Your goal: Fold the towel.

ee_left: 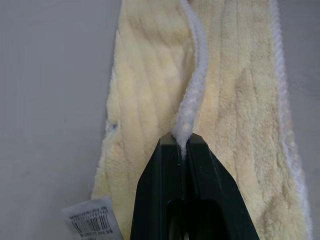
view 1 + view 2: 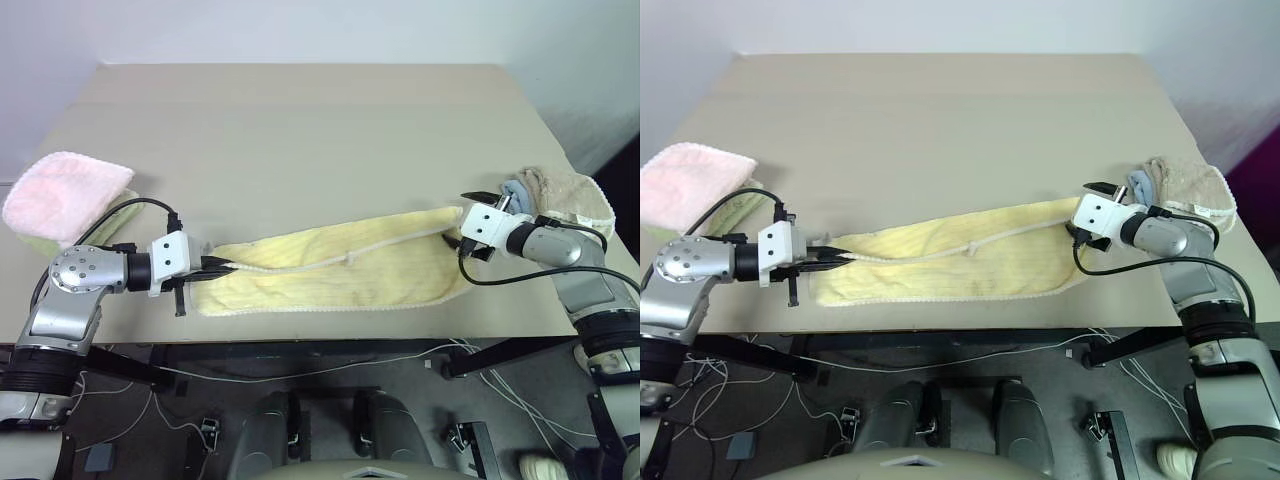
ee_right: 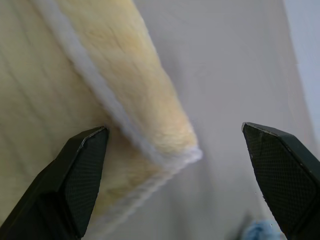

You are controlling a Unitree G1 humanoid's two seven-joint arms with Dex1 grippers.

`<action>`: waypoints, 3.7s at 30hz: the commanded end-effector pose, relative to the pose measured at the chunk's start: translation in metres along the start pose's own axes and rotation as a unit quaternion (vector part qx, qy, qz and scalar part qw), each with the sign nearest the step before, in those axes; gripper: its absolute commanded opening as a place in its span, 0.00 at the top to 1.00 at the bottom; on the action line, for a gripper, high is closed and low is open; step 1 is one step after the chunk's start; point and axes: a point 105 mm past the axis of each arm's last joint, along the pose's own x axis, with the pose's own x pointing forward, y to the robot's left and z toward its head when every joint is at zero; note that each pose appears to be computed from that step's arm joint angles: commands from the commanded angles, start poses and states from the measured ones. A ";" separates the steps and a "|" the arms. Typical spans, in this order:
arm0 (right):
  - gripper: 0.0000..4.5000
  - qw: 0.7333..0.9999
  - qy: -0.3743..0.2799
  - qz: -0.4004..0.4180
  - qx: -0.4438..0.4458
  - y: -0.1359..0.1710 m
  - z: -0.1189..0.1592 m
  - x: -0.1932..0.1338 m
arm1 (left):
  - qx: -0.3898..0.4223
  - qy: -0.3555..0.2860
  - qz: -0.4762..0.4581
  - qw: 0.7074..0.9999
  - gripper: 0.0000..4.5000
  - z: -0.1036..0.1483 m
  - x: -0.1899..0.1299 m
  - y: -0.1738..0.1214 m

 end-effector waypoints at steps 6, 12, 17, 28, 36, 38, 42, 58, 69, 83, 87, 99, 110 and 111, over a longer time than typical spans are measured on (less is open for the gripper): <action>0.00 0.999 0.004 -0.026 -0.042 -0.004 -0.003 0.006 | 0.015 -0.003 0.020 1.000 0.99 0.007 -0.004 0.004; 0.20 0.999 -0.007 -0.021 -0.049 -0.001 0.000 0.006 | 0.013 -0.003 0.023 1.000 1.00 0.006 -0.004 0.004; 0.59 0.998 -0.013 -0.015 -0.051 0.002 0.002 0.006 | 0.010 -0.003 0.025 1.000 1.00 0.005 -0.004 0.004; 1.00 0.998 -0.016 -0.027 -0.063 -0.003 0.005 0.005 | -0.001 -0.020 0.054 0.998 1.00 0.007 -0.005 0.010; 1.00 0.993 -0.056 -0.096 -0.036 -0.053 0.032 0.006 | -0.035 -0.104 0.244 0.963 1.00 0.030 -0.020 0.087; 1.00 0.991 -0.059 -0.112 -0.036 -0.069 0.039 0.008 | -0.044 -0.114 0.281 0.952 1.00 0.033 -0.023 0.108; 1.00 0.979 -0.065 -0.183 -0.063 -0.128 0.064 0.004 | -0.044 -0.120 0.401 0.907 1.00 0.047 -0.043 0.166; 1.00 0.983 -0.175 -0.049 0.026 -0.101 0.079 -0.061 | -0.061 -0.152 0.313 0.936 1.00 0.055 -0.105 0.121; 1.00 0.966 -0.116 0.198 0.122 0.004 0.057 -0.113 | -0.239 -0.040 0.130 0.961 1.00 0.019 -0.104 -0.007; 1.00 0.986 -0.093 0.117 0.080 -0.021 0.053 -0.047 | -0.236 0.015 0.235 0.943 1.00 -0.023 -0.087 0.023; 1.00 0.989 -0.090 0.100 0.061 -0.026 0.055 -0.018 | -0.227 0.041 0.261 0.937 1.00 -0.041 -0.079 0.032; 1.00 0.990 -0.092 0.090 0.053 -0.027 0.061 0.033 | -0.203 0.068 0.298 0.930 1.00 -0.059 -0.061 0.052; 0.31 0.991 -0.094 0.063 0.067 -0.038 0.053 0.025 | -0.223 0.020 0.331 0.916 0.30 -0.051 -0.061 0.064; 0.23 0.992 -0.095 0.057 0.068 -0.040 0.053 0.023 | -0.222 0.020 0.339 0.914 0.22 -0.052 -0.063 0.065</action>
